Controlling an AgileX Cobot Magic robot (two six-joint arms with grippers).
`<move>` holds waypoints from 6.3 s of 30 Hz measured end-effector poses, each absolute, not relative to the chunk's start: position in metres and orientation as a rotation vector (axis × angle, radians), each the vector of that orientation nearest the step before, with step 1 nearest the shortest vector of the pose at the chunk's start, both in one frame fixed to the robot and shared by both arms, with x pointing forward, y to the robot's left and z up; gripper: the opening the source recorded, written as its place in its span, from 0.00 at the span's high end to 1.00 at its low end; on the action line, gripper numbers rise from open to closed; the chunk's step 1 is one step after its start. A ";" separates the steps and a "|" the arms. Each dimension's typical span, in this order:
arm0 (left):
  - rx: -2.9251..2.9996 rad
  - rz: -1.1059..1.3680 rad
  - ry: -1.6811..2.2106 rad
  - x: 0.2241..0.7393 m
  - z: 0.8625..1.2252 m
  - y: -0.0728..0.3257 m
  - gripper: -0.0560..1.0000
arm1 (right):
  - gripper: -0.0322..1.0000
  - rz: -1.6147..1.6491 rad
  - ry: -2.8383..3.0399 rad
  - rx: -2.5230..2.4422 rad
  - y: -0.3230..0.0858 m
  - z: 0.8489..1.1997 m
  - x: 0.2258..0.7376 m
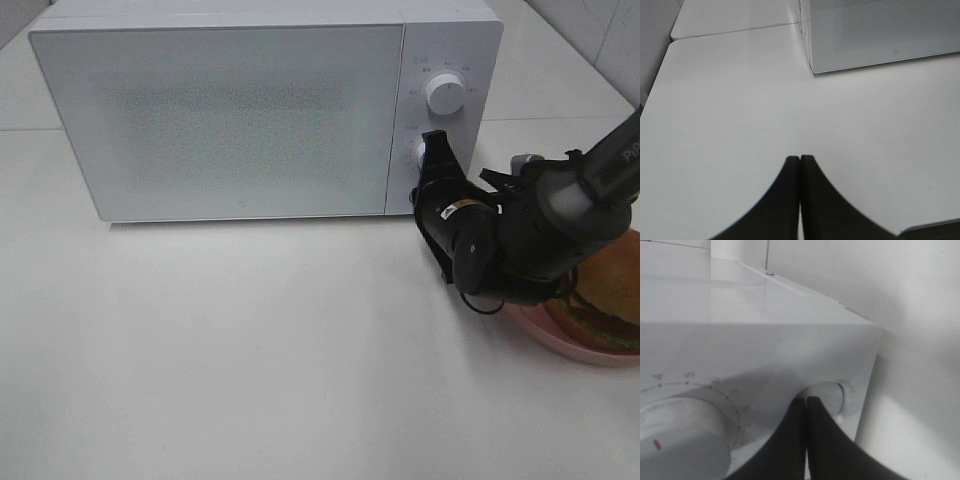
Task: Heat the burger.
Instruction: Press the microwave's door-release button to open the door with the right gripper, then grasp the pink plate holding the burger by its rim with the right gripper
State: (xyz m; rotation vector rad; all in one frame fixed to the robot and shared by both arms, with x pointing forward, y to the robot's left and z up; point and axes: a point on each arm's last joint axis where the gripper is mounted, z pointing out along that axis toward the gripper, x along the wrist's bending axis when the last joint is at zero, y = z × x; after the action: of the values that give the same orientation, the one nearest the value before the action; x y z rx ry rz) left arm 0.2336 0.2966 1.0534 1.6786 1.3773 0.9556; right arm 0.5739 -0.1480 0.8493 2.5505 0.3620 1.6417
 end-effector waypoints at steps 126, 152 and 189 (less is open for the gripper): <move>1.679 0.957 1.378 0.234 1.053 0.297 0.95 | 0.83 1.278 2.388 1.171 -0.144 0.941 0.483; 1.679 0.957 1.378 0.234 1.053 0.297 0.95 | 0.63 0.979 2.418 1.041 -0.159 0.935 0.486; 1.679 0.957 1.378 0.234 1.053 0.297 0.95 | 0.36 0.556 2.172 1.509 -0.183 0.953 0.508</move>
State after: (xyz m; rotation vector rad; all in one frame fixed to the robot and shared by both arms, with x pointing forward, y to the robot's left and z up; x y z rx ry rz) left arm 0.2336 0.2966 1.0534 1.6789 1.3776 0.9567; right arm 0.5081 -0.1834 0.9526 1.5087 2.1724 0.5559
